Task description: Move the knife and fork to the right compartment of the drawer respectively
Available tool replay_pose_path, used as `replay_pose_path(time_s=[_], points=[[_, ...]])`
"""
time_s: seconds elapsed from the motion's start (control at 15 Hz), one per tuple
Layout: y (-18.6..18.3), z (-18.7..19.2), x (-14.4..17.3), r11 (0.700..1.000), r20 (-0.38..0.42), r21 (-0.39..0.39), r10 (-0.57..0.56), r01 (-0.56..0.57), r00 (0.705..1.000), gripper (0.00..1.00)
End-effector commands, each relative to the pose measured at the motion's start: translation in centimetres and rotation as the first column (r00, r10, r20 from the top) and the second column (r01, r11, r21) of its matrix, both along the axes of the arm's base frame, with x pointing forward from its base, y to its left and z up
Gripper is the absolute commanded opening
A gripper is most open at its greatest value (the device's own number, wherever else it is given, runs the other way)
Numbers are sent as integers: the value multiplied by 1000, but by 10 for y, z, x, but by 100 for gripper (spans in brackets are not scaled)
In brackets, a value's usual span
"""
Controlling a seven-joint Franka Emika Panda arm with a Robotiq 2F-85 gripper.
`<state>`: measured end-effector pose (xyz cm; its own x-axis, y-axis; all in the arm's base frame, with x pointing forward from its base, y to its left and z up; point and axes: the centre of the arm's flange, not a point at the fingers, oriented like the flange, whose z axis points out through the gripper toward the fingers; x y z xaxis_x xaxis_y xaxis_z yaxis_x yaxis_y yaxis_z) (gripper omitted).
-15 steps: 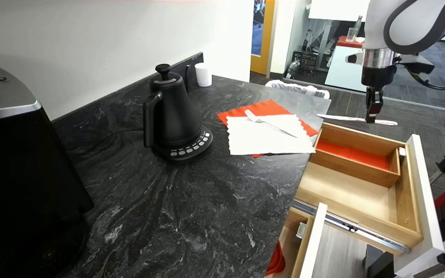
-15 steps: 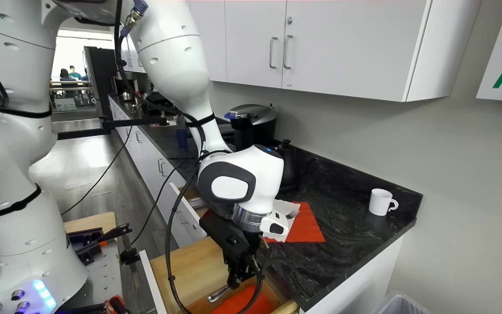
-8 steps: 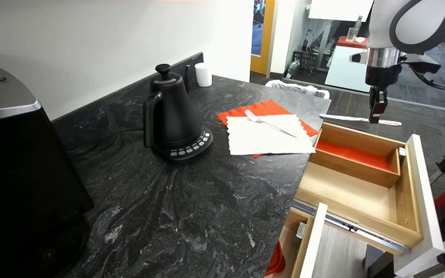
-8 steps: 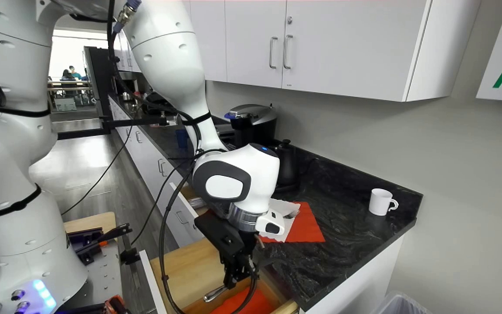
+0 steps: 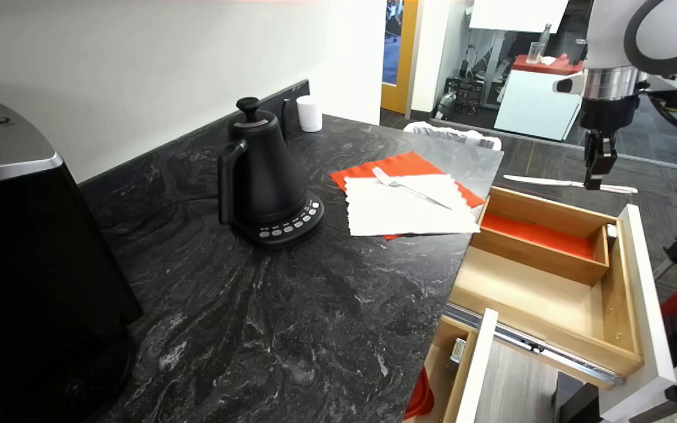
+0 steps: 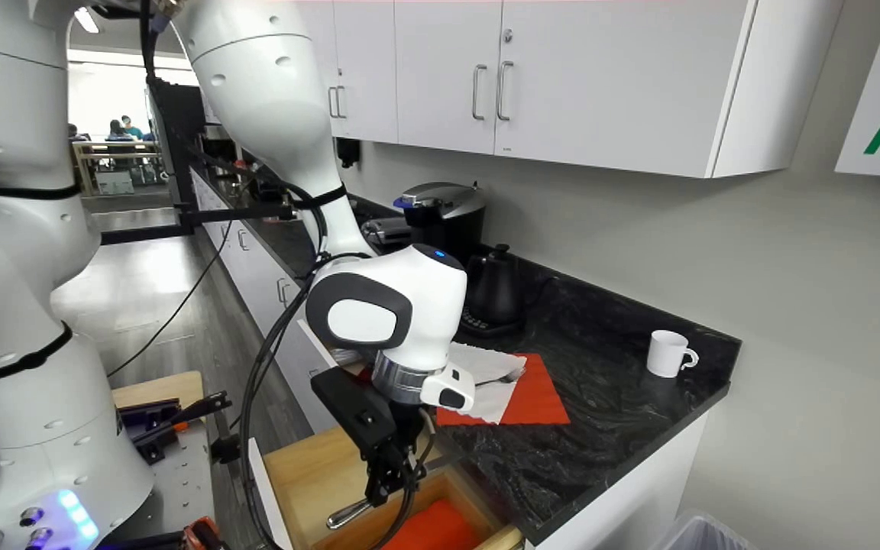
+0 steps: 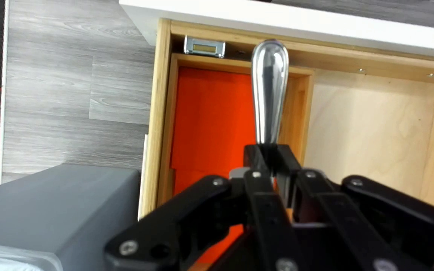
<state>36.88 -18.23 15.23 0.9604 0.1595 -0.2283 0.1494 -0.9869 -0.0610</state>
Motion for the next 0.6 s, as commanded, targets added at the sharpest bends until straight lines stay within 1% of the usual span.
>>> replay_pose_path(time_s=[0.0,0.07,0.2,0.47,0.53], points=[[-2,6,-15,1000,0,-4,-8,8,1000,16],[-3,5,-14,1000,-7,-3,-12,12,1000,40],[-4,5,-12,1000,-6,-4,-9,9,1000,44],[-6,4,-8,1000,-13,-16,-13,13,1000,69],[-9,1,-2,998,-33,-46,-36,34,999,74]])
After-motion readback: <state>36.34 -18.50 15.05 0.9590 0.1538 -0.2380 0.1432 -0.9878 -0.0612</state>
